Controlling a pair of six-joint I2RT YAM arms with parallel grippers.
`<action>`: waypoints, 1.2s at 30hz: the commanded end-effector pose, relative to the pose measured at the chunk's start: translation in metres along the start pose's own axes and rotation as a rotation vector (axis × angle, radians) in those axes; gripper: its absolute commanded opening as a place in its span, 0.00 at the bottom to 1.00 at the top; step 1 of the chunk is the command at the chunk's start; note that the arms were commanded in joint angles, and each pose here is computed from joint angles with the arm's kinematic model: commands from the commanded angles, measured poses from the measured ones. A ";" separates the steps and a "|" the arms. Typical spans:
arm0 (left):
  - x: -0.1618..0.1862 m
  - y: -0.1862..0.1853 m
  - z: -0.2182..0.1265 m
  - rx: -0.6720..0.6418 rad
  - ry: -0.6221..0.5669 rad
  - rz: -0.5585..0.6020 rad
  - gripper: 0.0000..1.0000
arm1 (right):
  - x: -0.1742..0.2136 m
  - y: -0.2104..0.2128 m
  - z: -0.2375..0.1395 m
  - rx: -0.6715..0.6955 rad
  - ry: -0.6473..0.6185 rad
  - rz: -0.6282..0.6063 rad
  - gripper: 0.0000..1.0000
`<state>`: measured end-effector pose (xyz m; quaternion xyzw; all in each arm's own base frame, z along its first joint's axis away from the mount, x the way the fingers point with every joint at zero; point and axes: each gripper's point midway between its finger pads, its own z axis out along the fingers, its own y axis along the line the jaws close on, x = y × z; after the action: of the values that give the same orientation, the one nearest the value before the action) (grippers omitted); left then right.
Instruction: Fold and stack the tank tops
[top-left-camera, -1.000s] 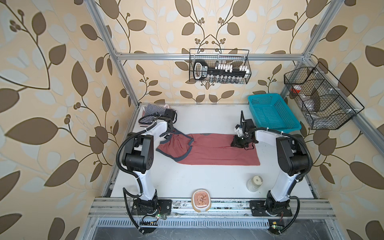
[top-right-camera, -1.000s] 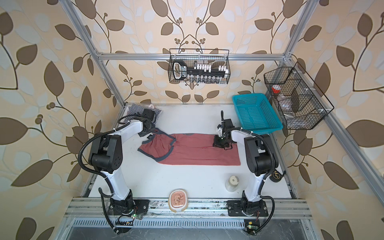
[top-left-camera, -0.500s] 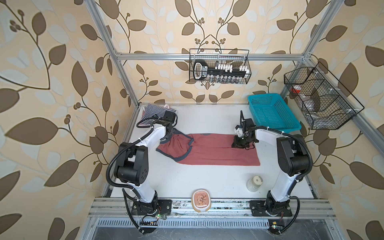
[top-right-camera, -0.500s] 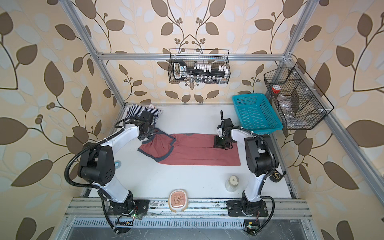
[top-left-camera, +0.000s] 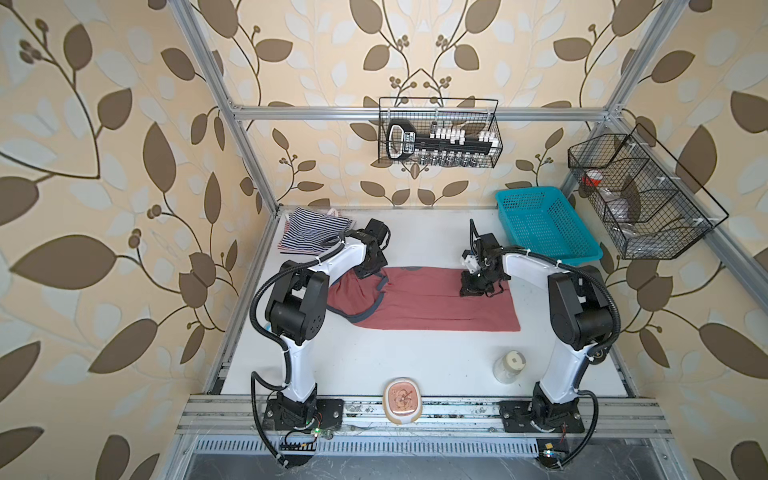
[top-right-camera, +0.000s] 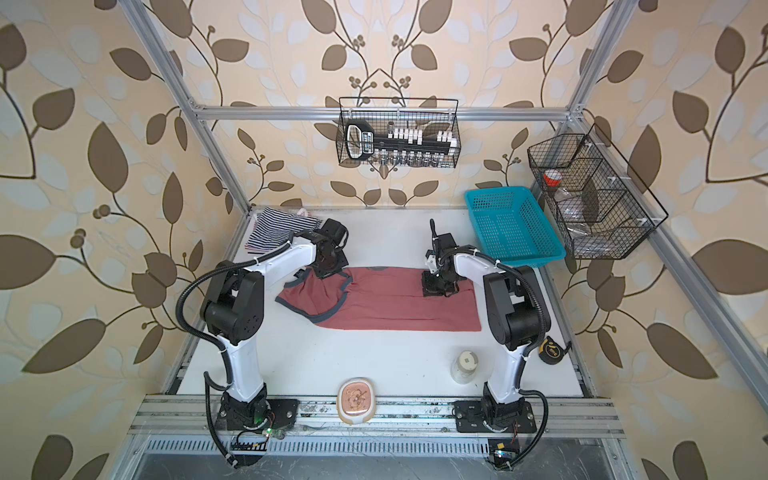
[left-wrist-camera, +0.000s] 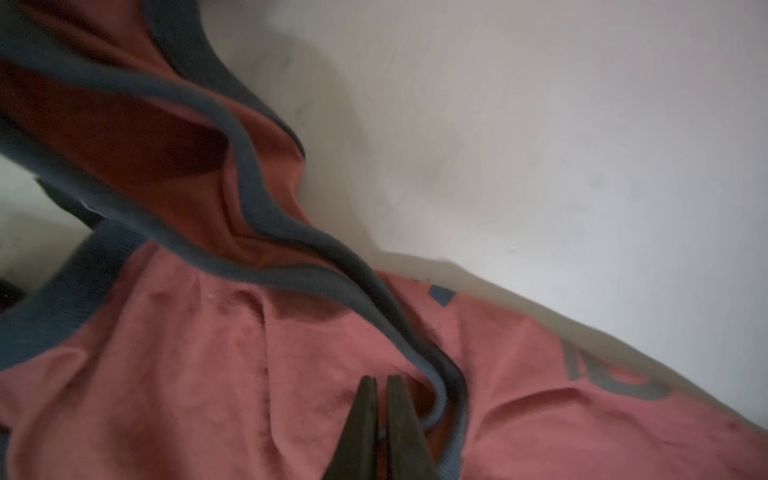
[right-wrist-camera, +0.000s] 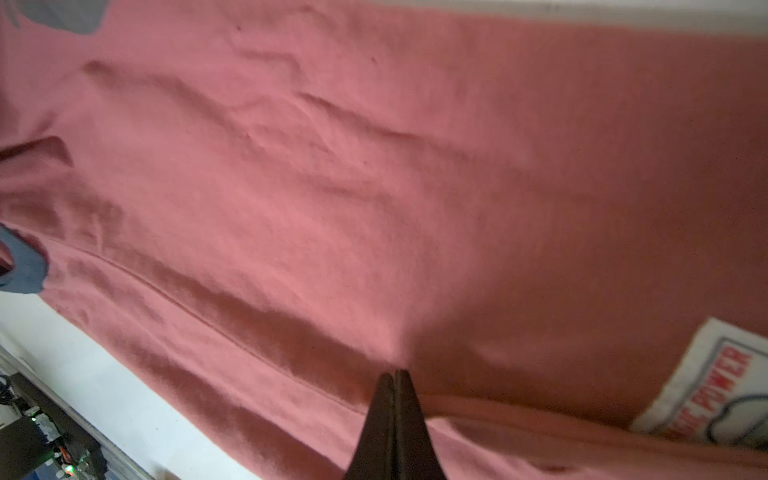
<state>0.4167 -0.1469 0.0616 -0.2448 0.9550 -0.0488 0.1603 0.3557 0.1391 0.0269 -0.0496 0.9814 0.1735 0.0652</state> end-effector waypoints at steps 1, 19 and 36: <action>0.011 0.003 -0.004 -0.010 0.042 0.014 0.08 | 0.024 -0.012 0.008 0.051 0.078 -0.006 0.00; 0.025 0.020 0.038 -0.124 0.099 0.039 0.04 | -0.010 -0.014 -0.023 0.126 -0.029 -0.014 0.00; 0.017 0.011 0.051 -0.141 0.108 0.071 0.04 | 0.022 -0.048 -0.027 0.189 -0.005 0.093 0.00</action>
<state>0.4097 -0.1451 0.0216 -0.2315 0.9682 -0.0035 0.0948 0.3327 0.0776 0.0229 0.0129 0.9946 0.0851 0.0582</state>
